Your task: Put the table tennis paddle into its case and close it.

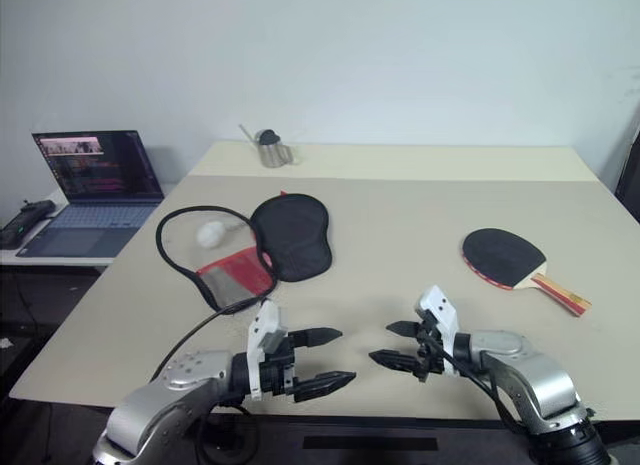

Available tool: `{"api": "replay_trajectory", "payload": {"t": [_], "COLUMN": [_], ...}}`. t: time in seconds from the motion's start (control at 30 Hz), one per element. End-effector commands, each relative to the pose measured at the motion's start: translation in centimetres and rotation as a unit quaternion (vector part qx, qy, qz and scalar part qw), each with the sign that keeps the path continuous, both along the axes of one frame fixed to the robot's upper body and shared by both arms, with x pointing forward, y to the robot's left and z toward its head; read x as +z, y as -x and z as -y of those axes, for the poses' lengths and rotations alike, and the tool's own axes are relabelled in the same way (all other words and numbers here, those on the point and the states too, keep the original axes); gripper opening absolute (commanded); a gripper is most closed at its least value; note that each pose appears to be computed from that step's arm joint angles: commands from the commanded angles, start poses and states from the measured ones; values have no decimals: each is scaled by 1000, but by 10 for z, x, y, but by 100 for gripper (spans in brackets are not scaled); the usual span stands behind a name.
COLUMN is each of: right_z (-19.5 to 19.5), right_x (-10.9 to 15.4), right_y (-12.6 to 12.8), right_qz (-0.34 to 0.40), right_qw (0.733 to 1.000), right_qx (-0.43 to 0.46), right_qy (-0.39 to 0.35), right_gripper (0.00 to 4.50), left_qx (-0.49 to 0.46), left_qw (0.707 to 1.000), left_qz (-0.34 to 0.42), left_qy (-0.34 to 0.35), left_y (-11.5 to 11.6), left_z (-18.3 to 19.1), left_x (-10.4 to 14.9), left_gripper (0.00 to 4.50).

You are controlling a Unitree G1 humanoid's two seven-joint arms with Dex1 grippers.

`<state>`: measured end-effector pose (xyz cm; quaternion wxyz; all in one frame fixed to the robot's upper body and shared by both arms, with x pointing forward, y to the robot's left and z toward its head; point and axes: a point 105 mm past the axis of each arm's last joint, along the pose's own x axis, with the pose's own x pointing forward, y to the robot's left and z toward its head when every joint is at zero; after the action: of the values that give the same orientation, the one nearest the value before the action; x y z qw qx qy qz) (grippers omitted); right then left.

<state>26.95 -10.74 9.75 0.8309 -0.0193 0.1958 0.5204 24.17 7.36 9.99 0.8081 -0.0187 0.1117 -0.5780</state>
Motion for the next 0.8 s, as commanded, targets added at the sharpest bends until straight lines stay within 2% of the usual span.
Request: {"api": "replay_trajectory", "payload": {"t": [0.03,0.6,0.8], "right_z": [5,-12,-22], "right_x": [10,26,38], "right_y": [-1,-13,-20], "right_qz": [20,34,44], "right_qw": [1000,999,999], "right_qx": [-1,11,21], "right_qy": [9,-7,-22], "right_gripper": [389,389,389], "left_qx": [-8,20,54], "left_qw": [1000,999,998], "left_qz": [11,25,42], "left_qy": [6,5,1], "left_y": [-1,-3,-16], "left_z": [6,-13,-29], "left_x": [1,3,9], "left_gripper": [450,450,450]}}
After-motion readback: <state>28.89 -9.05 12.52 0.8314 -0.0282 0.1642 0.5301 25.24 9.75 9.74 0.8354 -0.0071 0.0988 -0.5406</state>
